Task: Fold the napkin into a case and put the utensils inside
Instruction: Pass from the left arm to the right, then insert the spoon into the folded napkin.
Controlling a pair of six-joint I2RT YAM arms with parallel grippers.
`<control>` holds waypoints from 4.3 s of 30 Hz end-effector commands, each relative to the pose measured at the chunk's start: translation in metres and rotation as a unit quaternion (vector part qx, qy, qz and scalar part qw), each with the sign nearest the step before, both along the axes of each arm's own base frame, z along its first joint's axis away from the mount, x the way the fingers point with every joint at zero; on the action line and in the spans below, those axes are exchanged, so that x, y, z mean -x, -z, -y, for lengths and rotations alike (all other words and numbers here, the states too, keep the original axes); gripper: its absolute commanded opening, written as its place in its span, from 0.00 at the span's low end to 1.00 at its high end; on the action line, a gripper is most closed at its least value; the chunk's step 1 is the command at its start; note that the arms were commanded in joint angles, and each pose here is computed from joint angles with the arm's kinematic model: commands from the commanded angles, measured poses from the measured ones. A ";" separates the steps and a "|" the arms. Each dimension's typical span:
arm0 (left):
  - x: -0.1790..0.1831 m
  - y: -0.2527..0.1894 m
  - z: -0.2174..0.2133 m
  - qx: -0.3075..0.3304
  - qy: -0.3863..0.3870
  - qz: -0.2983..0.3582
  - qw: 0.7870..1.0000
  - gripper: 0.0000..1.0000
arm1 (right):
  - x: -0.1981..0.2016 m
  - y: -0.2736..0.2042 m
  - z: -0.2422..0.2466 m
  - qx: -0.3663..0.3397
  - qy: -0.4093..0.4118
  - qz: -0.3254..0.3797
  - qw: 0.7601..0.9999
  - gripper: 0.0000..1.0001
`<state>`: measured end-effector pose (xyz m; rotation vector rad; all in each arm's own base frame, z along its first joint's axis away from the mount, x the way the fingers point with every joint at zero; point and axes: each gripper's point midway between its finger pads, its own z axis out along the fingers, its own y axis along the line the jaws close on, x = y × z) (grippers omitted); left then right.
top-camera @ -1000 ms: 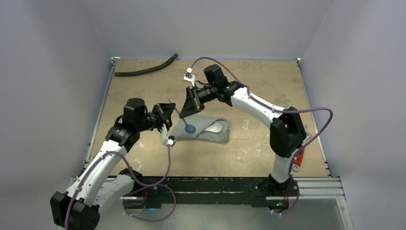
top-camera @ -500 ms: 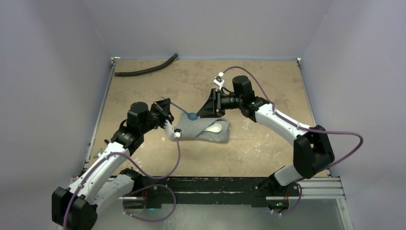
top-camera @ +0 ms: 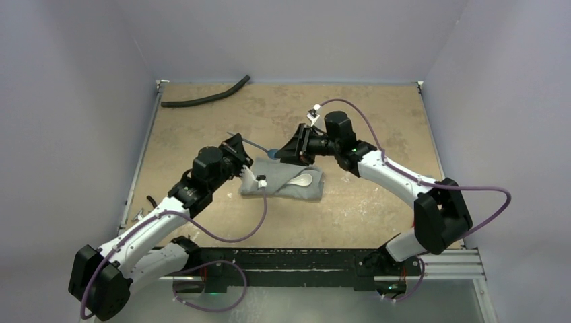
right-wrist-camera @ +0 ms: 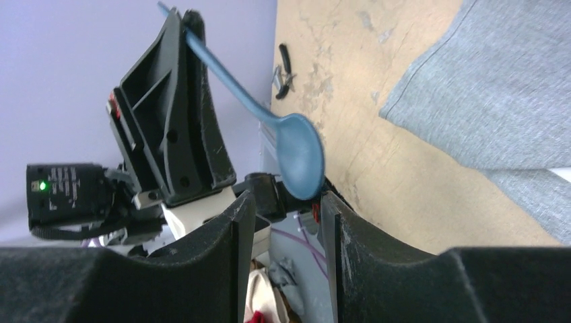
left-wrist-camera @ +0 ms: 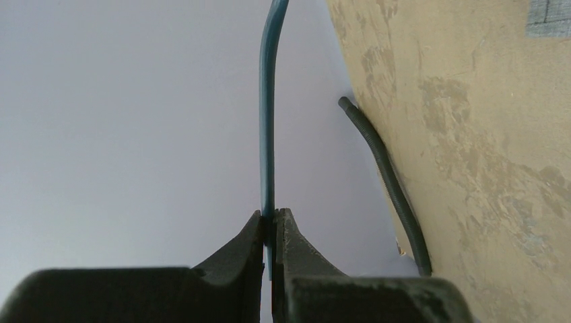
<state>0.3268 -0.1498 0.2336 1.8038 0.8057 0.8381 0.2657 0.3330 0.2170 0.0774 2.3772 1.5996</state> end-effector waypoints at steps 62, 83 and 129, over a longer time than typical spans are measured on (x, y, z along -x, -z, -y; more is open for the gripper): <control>0.038 0.195 0.004 0.301 -0.363 -0.664 0.580 0.45 | 0.049 0.119 0.179 0.322 0.103 -0.080 0.938 0.00; 0.044 0.200 0.004 0.300 -0.361 -0.671 0.574 0.36 | 0.020 0.119 0.114 0.299 0.088 -0.056 0.949 0.00; 0.045 0.185 -0.015 0.289 -0.354 -0.690 0.561 0.33 | -0.015 0.136 0.110 0.417 0.073 0.009 0.906 0.80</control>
